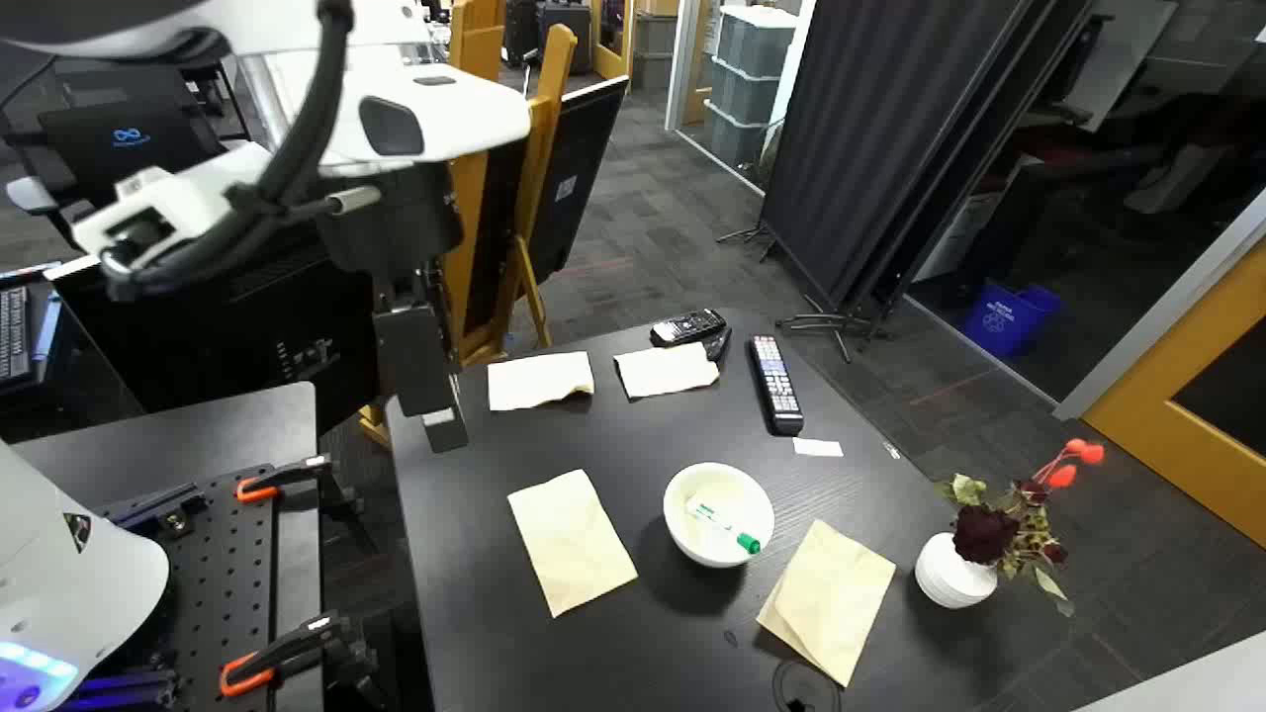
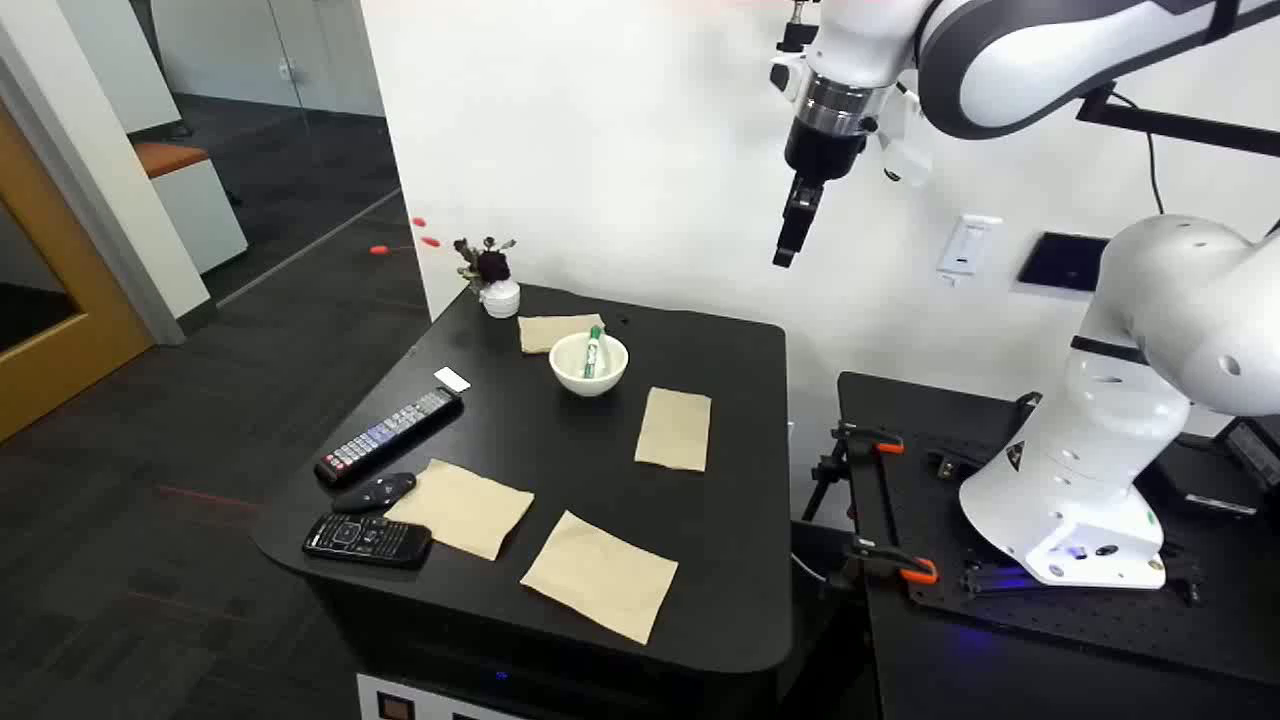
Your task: Pick up the marker from the bowl and put it on the table
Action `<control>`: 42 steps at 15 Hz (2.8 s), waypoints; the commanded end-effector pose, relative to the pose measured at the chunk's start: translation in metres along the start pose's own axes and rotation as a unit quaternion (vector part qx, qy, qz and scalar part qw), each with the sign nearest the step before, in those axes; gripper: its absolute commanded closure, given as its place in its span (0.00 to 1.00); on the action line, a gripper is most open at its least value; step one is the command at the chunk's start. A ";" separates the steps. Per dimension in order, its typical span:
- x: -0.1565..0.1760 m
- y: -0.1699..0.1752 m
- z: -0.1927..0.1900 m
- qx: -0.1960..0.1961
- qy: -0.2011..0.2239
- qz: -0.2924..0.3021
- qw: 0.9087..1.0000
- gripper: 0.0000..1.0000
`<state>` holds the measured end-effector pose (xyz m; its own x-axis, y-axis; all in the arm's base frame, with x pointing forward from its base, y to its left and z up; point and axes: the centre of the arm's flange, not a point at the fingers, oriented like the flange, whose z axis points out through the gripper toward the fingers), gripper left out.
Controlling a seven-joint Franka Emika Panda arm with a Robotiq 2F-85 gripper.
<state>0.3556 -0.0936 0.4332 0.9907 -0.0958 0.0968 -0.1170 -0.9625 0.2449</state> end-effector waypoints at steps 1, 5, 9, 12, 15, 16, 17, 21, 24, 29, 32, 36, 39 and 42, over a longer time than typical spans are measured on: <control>0.000 0.000 0.000 0.000 0.000 0.000 1.000 0.00; 0.000 0.000 0.000 0.000 0.000 0.000 1.000 0.00; 0.015 -0.006 0.004 0.000 0.002 0.024 1.000 0.00; 0.040 -0.012 0.020 -0.002 0.001 0.093 0.996 0.00; 0.066 -0.023 0.041 -0.004 -0.010 0.148 0.989 0.00; 0.075 -0.026 0.047 -0.003 -0.010 0.165 0.986 0.00; 0.087 -0.029 0.054 -0.005 -0.011 0.186 0.982 0.00; 0.132 -0.031 0.080 -0.003 -0.017 0.268 0.963 0.00; 0.164 -0.032 0.100 0.004 -0.021 0.309 0.951 0.00; 0.200 -0.032 0.131 0.015 -0.004 0.363 0.932 0.00; 0.210 -0.034 0.143 0.029 0.008 0.380 0.924 0.00; 0.202 -0.034 0.145 0.025 0.002 0.367 0.930 0.00; 0.203 -0.035 0.144 0.026 0.003 0.368 0.930 0.00; 0.203 -0.035 0.155 0.028 0.006 0.391 0.920 0.00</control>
<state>0.5698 -0.1186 0.3035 0.6411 -0.7332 0.2267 -0.7617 -0.6441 0.0704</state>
